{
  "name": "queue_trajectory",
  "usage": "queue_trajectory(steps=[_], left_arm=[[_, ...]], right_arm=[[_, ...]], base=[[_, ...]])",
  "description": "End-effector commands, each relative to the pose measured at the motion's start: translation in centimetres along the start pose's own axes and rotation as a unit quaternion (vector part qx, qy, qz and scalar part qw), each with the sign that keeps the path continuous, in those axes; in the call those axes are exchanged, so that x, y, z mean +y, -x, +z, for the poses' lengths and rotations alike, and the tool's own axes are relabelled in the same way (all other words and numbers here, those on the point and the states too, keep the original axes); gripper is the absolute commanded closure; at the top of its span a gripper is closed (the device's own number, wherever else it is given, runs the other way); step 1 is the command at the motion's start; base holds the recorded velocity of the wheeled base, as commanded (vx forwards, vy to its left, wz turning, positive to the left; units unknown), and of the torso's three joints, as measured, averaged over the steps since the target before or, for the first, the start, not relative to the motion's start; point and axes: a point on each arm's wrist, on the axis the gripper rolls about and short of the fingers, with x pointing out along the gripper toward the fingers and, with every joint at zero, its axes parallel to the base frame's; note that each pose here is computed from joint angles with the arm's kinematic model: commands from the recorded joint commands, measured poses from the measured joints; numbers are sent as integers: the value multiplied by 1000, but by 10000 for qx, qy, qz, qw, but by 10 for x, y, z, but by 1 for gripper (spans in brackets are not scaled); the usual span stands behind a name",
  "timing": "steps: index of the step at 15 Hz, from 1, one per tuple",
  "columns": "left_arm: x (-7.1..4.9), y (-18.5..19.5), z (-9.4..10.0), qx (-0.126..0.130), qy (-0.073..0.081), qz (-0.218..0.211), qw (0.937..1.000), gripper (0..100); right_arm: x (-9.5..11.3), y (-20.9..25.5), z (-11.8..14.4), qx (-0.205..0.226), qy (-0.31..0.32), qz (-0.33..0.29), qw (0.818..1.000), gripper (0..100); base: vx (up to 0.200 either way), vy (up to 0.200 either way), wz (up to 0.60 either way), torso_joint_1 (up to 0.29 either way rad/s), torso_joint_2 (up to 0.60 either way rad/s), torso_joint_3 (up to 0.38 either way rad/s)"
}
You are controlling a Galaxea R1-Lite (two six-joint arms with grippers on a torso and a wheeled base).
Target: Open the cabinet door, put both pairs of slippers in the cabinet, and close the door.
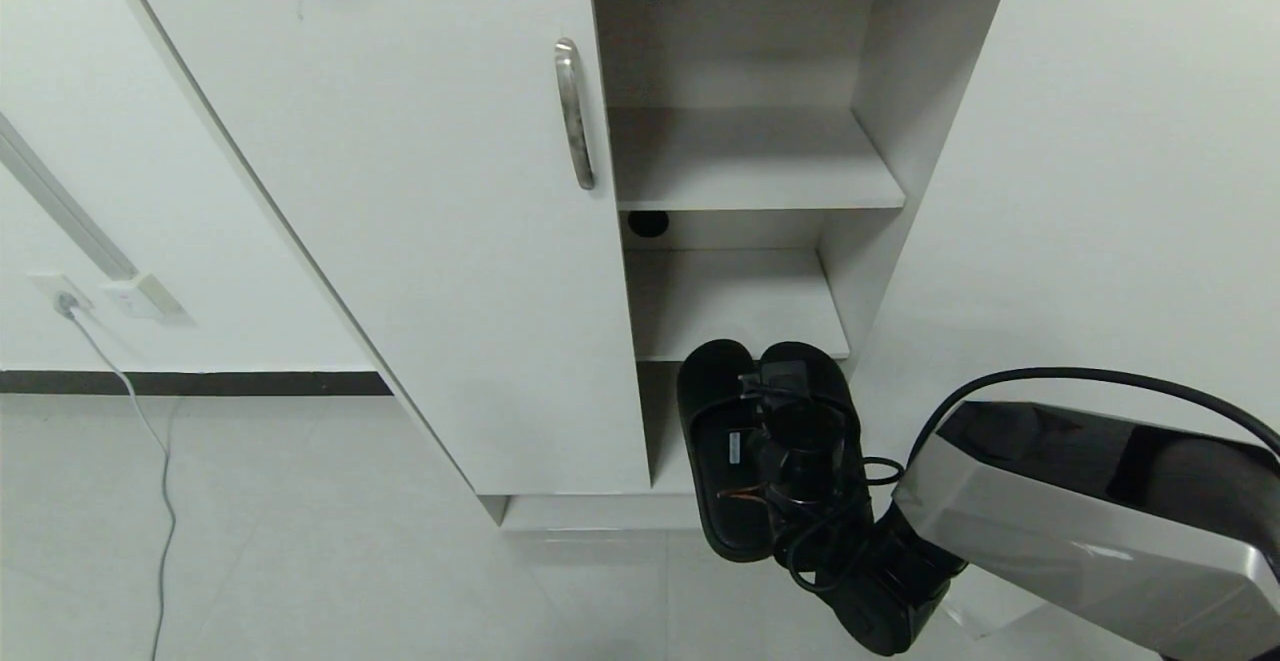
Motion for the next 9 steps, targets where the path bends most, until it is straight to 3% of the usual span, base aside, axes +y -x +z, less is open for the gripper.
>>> queue_trajectory(steps=[1, 9], left_arm=[[0, 0, 0, 6, 1, 1, 10000, 100], [0, 0, 0, 6, -7, 1, 10000, 100]], right_arm=[[0, -1, 1, -16, -17, -5, 10000, 100], [0, -2, 2, -40, -68, -20, 10000, 100]], base=[[200, 0, 0, 2, 2, 7], [200, 0, 0, 1, 2, 2]])
